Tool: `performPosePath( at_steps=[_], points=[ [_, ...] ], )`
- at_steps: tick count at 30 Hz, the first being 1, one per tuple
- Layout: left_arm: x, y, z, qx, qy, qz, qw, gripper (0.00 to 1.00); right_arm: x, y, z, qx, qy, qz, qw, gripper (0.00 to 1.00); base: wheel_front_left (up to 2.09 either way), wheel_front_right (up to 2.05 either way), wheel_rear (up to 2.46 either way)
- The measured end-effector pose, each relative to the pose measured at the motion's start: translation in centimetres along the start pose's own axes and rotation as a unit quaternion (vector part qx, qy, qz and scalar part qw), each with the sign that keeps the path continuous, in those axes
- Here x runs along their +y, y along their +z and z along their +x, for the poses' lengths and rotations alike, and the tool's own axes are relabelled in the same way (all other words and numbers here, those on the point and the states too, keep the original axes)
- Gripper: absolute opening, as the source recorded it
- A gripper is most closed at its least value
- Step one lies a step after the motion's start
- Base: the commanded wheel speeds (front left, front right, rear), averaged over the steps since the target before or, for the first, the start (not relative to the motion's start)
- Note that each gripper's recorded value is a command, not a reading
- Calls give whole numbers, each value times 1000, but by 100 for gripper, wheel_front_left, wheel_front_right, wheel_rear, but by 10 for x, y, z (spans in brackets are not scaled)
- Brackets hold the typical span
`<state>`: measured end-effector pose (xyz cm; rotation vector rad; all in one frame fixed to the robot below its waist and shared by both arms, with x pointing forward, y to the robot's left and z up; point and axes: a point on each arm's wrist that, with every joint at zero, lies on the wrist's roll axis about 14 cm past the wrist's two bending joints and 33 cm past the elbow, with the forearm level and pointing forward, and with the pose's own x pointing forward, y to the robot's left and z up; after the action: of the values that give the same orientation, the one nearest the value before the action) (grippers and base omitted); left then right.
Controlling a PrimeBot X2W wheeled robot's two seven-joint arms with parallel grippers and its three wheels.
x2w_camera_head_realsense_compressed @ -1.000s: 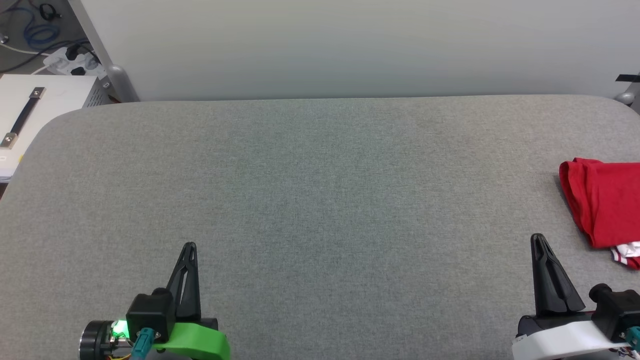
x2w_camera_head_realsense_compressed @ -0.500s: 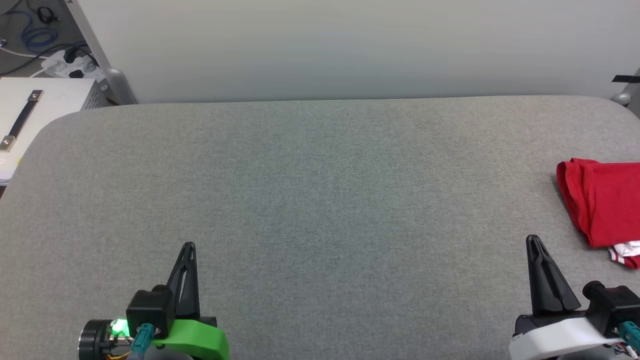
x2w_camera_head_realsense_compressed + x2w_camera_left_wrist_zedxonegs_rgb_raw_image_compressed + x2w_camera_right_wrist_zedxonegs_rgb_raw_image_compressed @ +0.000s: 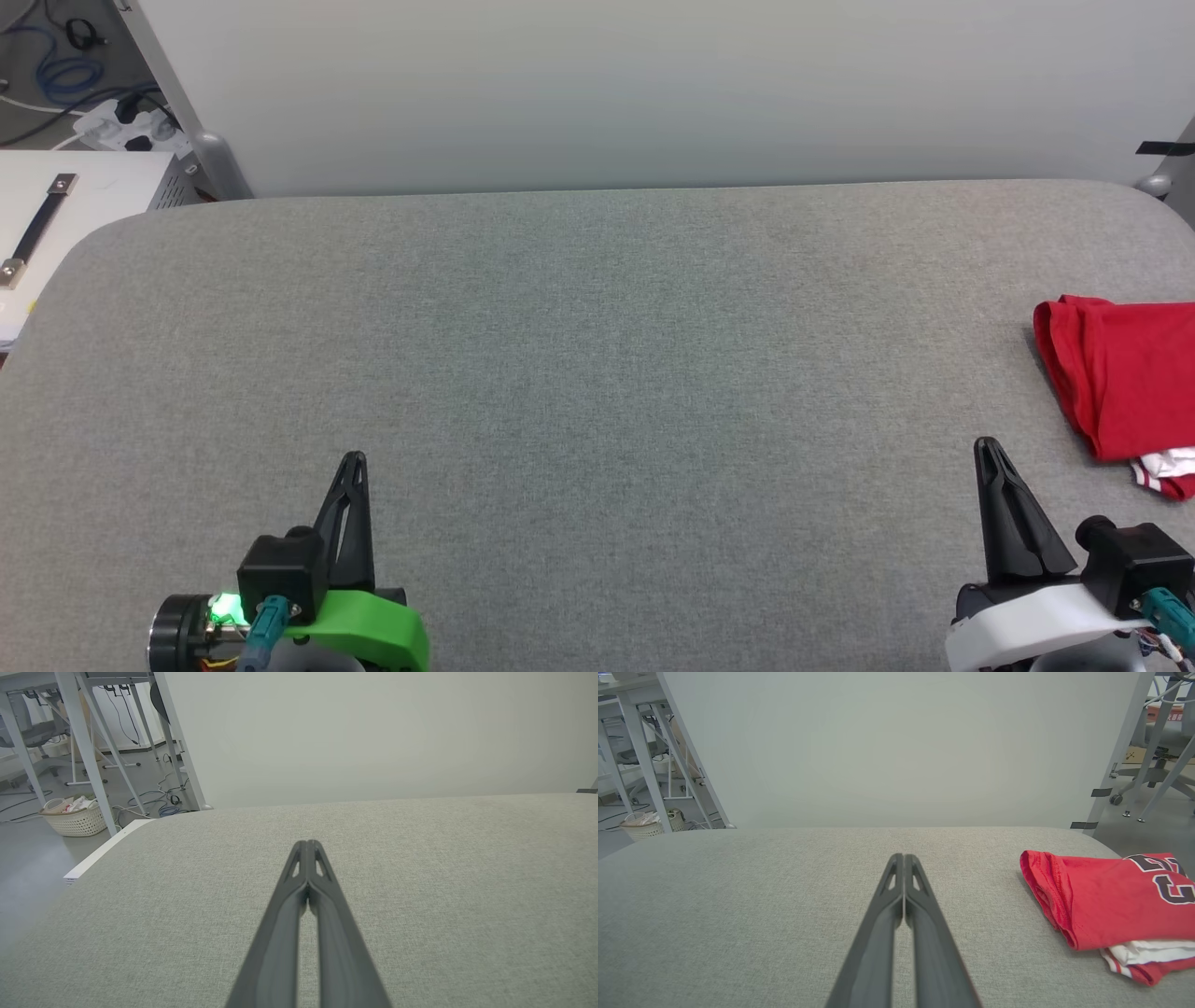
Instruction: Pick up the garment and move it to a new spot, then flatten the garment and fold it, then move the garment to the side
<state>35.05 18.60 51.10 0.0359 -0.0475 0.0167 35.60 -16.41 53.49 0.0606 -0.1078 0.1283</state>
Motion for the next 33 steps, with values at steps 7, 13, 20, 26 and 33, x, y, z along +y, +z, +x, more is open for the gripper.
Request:
performPosePath(
  at_steps=[7, 13, 20, 26, 33],
  points=[
    [-1, -1, 1, 6, -2, -1, 1000, 0, 0, -1, 2, 6, 1, -7, 1000, 0, 0, 0, 0],
    [-1, 1, 3, 5, -3, 1, 1000, 0, 0, -2, 3, 9, 1, -9, 1000, 0, 0, 0, 0],
    [-2, 1, 5, 9, -3, 4, 1000, 0, 0, -4, 3, 16, 1, -12, 1000, 0, 0, 0, 0],
    [-3, 3, 7, 10, -5, 2, 1000, 0, 0, -4, 5, 21, 1, -16, 1000, 0, 0, 0, 0],
    [-2, 3, 8, 15, -4, 5, 1000, 0, 0, -6, 4, 28, 1, -20, 999, 0, 0, 0, 0]
  ],
)
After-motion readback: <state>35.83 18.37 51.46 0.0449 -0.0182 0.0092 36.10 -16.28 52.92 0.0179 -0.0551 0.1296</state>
